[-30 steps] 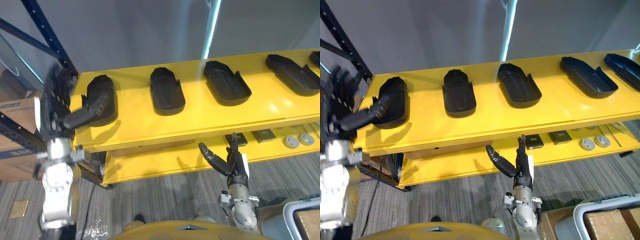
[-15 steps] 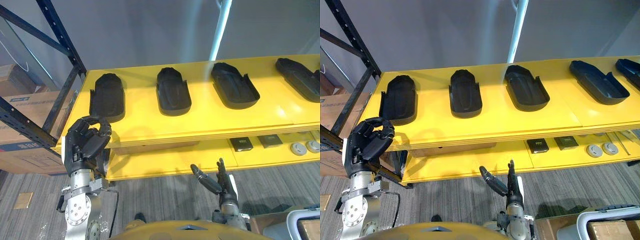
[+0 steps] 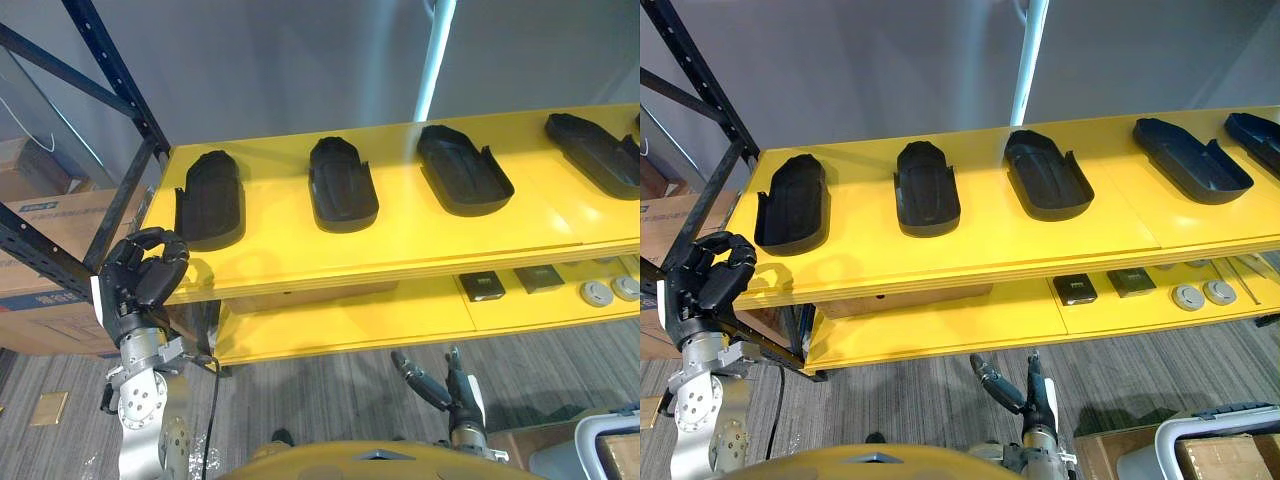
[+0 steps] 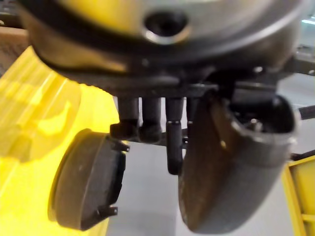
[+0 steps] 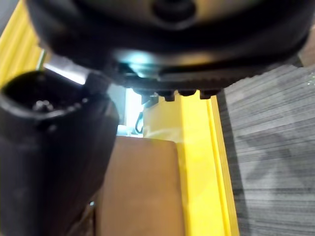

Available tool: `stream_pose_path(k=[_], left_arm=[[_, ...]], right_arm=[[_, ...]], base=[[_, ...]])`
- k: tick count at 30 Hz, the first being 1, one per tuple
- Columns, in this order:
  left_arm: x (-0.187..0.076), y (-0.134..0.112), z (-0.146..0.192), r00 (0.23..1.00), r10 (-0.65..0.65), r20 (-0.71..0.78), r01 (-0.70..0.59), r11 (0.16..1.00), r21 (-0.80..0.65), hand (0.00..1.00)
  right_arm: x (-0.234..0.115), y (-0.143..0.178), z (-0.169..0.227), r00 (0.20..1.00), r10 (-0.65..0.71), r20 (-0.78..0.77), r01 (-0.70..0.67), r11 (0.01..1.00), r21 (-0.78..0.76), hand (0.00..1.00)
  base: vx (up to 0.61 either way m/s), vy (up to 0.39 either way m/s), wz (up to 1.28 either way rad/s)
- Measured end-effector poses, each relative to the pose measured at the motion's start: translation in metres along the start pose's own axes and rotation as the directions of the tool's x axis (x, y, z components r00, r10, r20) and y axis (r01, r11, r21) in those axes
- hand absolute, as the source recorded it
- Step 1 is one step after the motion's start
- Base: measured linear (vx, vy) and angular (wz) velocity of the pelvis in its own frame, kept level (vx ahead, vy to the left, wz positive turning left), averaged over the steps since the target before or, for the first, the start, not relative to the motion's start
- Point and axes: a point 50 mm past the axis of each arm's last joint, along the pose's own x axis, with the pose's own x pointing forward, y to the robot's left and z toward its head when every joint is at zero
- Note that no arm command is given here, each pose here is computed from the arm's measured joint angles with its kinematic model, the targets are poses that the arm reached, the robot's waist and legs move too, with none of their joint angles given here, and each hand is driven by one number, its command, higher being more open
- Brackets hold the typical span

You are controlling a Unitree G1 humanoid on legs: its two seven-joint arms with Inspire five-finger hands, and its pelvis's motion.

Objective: Walk over and take three plastic housings, then place them on the shelf

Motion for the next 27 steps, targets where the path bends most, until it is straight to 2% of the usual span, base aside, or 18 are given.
stream_pose_path(k=[9,17,27], left_arm=[[0.025,0.005,-0.019,0.995,-0.011,-0.103,0.018,0.997,0.070,0.00],[0.032,0.011,-0.045,0.972,0.004,-0.236,0.019,0.996,0.093,0.00],[0.056,0.017,-0.046,0.968,0.018,-0.249,0.020,0.988,0.151,0.00]], right_arm=[[0.007,-0.005,-0.001,1.000,0.002,-0.019,-0.002,1.000,-0.028,1.00],[0.008,-0.003,0.000,0.999,0.032,-0.018,-0.033,0.998,-0.052,1.00],[0.010,-0.002,-0.002,0.998,0.048,-0.041,-0.051,0.997,-0.060,1.00]], base=[[-0.02,-0.011,-0.07],[0.00,-0.004,-0.07],[-0.01,0.000,-0.05]])
